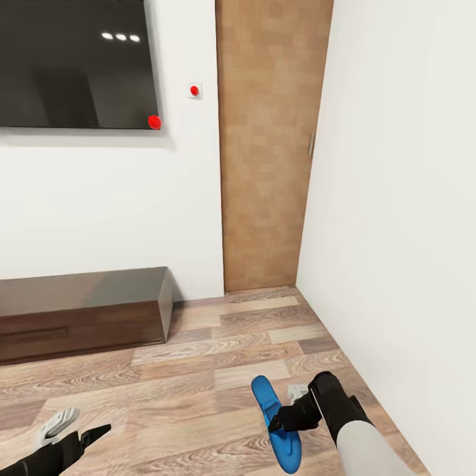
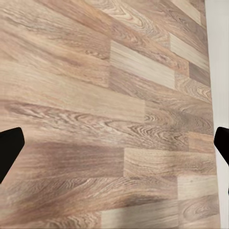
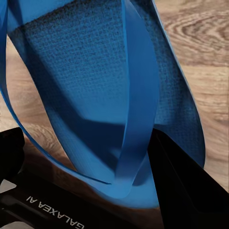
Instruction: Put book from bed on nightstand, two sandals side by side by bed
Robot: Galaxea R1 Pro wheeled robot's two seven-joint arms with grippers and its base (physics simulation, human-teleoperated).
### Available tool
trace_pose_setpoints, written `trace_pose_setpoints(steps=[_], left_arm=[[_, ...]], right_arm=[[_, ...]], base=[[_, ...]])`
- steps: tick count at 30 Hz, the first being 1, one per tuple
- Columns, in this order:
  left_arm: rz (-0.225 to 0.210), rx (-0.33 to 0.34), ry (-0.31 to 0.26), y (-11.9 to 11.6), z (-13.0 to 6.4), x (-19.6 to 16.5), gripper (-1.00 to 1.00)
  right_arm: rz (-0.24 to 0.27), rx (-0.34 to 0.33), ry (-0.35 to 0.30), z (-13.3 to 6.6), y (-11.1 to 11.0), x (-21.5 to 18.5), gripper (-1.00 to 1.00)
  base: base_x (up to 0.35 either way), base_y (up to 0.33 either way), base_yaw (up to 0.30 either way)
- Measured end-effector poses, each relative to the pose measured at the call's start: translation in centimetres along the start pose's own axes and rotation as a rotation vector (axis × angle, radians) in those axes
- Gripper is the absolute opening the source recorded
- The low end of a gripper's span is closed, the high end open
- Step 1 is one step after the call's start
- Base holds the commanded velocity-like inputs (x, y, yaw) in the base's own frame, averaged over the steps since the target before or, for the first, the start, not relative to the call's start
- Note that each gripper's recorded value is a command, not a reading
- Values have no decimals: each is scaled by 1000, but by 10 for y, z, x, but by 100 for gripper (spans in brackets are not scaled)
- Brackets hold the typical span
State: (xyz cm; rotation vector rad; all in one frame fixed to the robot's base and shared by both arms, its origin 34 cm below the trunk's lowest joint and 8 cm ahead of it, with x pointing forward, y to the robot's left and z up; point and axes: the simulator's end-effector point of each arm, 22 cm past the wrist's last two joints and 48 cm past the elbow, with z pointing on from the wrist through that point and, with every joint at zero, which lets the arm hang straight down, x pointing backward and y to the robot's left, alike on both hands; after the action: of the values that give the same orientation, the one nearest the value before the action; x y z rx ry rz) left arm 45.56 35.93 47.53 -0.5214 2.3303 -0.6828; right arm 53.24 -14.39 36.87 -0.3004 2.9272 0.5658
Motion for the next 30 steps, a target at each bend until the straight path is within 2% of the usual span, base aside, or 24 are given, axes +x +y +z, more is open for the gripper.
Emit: trace_pose_setpoints(steps=[30], left_arm=[[0,0,0,0,0,0,100]], right_arm=[[0,0,0,0,0,0,-100]], base=[[0,0,210]])
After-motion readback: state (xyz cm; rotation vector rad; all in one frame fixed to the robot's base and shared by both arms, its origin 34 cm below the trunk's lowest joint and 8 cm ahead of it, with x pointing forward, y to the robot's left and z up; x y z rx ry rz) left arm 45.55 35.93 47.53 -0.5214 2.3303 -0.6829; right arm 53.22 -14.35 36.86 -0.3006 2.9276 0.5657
